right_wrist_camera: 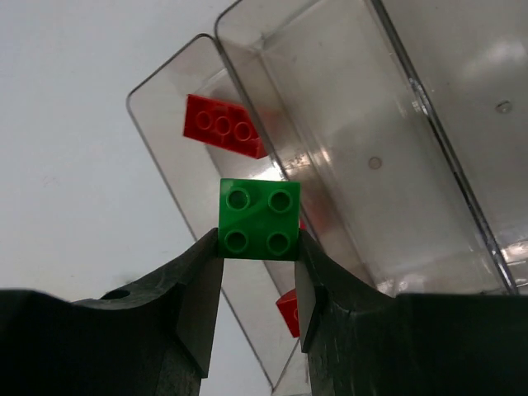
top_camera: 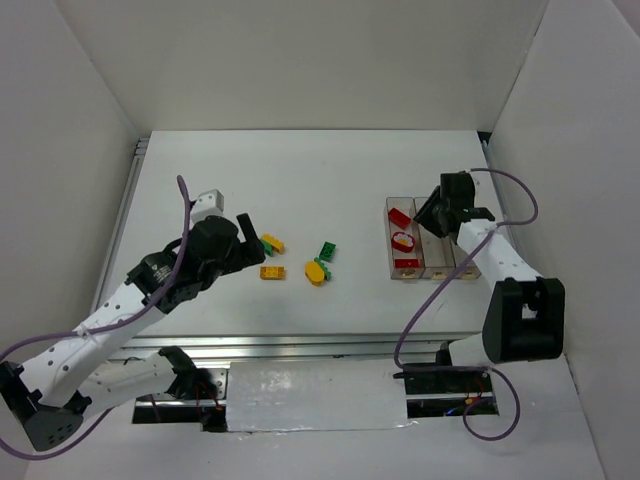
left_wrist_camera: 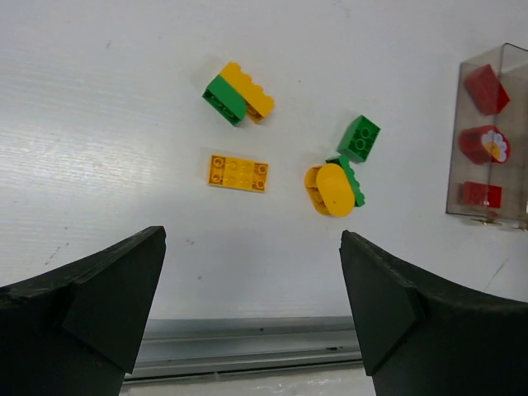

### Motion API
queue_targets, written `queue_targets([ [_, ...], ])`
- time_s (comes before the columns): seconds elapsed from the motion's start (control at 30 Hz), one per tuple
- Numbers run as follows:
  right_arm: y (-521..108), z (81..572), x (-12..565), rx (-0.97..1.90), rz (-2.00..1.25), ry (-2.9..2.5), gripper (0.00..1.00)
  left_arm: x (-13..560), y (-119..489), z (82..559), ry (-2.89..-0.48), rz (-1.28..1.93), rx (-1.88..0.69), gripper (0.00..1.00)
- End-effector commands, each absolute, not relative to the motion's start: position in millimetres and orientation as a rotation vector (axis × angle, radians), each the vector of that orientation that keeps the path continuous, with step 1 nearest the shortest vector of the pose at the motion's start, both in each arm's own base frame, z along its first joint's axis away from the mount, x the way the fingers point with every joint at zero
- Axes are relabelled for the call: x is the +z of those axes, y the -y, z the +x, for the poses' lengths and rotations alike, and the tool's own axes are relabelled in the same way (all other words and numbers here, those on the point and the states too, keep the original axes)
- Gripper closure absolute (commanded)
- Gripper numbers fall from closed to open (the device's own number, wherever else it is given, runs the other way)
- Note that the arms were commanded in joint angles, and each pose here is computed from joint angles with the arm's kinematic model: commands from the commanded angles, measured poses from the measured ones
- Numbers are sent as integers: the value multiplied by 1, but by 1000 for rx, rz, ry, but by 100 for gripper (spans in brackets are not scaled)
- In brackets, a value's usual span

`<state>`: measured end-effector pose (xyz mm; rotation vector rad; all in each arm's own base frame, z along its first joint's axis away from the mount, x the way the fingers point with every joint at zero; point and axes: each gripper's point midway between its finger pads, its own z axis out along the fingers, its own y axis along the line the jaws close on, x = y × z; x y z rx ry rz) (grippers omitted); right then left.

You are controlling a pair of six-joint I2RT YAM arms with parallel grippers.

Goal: Sort the legos into containers by color

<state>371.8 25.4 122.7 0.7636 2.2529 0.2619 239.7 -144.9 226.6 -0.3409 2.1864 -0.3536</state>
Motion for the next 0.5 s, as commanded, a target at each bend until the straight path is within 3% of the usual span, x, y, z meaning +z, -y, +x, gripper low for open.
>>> queue_targets([
  [0.0, -12, 379, 126, 195, 765, -2271, 90, 218, 130, 244, -2191, -392, -275, 0],
  [0.23, 17, 387, 123, 139, 844, -2250, 84, 197, 123, 256, -2249, -405, -238, 1],
  [0.3, 21, 388, 120, 127, 863, -2256, 42, 195, 126, 258, -2251, -399, -259, 0],
  [0.33, 21, 389, 118, 123, 867, -2260, 33, 193, 127, 258, -2257, -395, -261, 0],
  [0.47, 19, 388, 114, 136, 876, -2276, 21, 196, 126, 260, -2265, -373, -242, 1],
])
